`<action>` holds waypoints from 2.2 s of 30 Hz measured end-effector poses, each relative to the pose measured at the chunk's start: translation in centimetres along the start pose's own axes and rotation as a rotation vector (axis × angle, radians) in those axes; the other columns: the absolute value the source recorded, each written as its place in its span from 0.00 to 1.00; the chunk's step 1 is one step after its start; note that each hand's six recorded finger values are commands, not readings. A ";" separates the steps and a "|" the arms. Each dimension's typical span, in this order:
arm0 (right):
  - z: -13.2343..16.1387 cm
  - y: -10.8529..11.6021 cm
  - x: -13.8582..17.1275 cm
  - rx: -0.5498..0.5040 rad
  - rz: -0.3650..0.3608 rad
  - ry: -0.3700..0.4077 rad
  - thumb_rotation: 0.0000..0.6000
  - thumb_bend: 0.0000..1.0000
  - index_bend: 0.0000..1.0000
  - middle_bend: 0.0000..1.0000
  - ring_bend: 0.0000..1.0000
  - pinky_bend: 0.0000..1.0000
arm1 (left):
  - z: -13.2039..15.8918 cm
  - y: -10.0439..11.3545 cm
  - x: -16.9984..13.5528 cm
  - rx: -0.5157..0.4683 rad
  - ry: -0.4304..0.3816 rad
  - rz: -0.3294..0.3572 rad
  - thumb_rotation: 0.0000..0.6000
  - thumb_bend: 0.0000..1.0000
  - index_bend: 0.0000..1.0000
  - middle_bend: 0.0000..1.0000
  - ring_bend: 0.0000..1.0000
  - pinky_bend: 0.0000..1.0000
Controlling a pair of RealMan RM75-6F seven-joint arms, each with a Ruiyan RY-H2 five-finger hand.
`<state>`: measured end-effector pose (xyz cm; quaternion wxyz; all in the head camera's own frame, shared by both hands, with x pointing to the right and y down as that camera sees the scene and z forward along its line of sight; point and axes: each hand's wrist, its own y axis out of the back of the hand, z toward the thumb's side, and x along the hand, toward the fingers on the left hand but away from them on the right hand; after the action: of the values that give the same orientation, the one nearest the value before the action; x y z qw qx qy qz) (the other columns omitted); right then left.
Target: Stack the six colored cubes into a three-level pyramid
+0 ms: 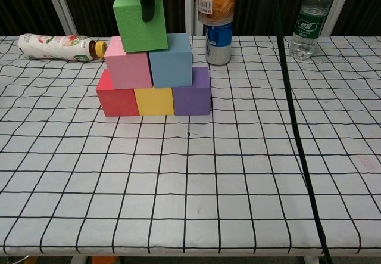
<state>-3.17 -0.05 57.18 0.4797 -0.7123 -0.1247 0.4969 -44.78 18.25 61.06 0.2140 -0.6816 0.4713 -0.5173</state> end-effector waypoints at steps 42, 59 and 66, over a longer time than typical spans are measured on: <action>0.7 -0.9 -0.2 0.018 0.021 -0.047 1.00 0.01 0.01 0.42 0.15 0.00 | -0.9 -0.2 -0.5 -0.036 0.005 -0.007 1.00 0.00 0.15 0.12 0.09 0.11; 0.8 -0.7 0.2 0.001 0.008 -0.034 1.00 0.00 0.00 0.20 0.09 0.00 | -0.9 -0.1 -0.7 -0.038 0.004 0.002 1.00 0.00 0.15 0.12 0.09 0.11; 0.0 0.2 1.6 -0.029 -0.004 -0.020 1.00 0.00 0.00 0.02 0.00 0.00 | -0.9 0.2 -0.7 -0.022 0.009 0.005 1.00 0.00 0.15 0.12 0.09 0.11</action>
<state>-2.51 0.91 56.12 0.4691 -0.7139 -0.1379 0.5013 -45.69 18.89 60.89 0.2057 -0.6805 0.4796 -0.5143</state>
